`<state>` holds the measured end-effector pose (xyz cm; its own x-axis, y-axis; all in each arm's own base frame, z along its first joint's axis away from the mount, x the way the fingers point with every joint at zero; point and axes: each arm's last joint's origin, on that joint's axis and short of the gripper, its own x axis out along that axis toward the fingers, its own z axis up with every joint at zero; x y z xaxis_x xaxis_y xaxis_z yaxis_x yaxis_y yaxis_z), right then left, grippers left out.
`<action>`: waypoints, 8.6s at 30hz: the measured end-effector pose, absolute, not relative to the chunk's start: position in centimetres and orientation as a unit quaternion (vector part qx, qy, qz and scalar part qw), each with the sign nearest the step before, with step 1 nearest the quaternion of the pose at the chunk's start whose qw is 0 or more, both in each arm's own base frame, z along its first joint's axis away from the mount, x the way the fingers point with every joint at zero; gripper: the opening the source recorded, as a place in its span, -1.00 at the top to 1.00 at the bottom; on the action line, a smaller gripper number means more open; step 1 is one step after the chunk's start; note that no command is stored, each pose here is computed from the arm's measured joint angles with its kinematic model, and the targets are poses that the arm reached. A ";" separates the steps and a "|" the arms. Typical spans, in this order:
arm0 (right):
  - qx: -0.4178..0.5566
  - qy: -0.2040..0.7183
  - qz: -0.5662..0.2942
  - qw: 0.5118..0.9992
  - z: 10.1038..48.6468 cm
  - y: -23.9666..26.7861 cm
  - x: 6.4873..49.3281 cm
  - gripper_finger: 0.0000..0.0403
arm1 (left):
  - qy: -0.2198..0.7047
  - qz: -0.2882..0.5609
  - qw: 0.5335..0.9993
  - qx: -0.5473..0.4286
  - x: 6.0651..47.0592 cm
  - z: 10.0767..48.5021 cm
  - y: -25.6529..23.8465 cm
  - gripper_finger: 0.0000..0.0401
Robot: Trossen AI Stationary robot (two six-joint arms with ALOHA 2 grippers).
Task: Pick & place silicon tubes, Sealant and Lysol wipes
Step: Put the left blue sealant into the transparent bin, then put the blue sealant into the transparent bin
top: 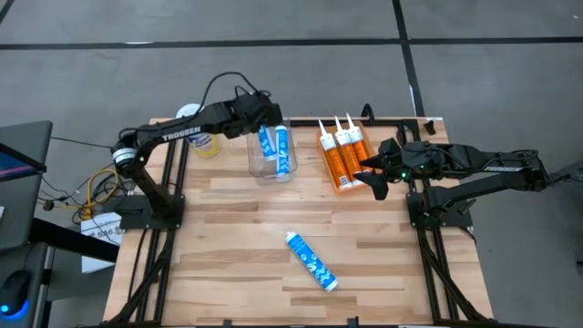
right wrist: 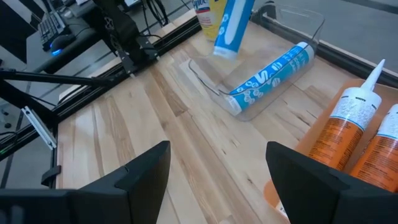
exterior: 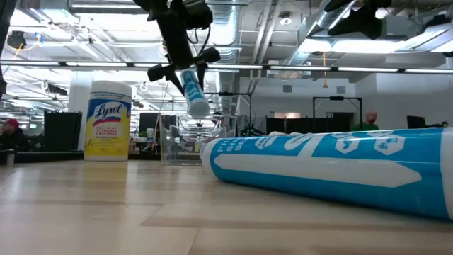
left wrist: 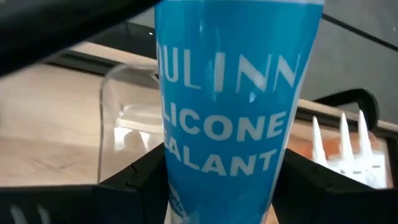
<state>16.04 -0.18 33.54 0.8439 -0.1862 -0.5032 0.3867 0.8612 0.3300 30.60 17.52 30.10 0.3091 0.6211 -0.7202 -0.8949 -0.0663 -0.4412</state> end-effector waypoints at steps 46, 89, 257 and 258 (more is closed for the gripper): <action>0.162 0.213 0.050 0.962 34.1 3.9 18.7 -0.27 | 0.240 0.467 0.741 -0.418 32.0 30.9 13.1 -0.34; 0.227 0.610 -0.087 0.755 17.6 18.2 34.1 -0.27 | 0.266 0.387 0.838 -0.277 23.4 33.0 -9.9 -0.34; -0.050 0.207 -0.155 0.965 31.4 -5.1 19.5 -0.29 | 0.353 0.517 0.564 -0.539 32.7 20.8 22.0 0.04; -0.050 0.205 -0.155 0.965 31.5 -5.1 19.5 -0.29 | 0.358 0.515 0.560 -0.541 32.8 20.4 22.0 0.04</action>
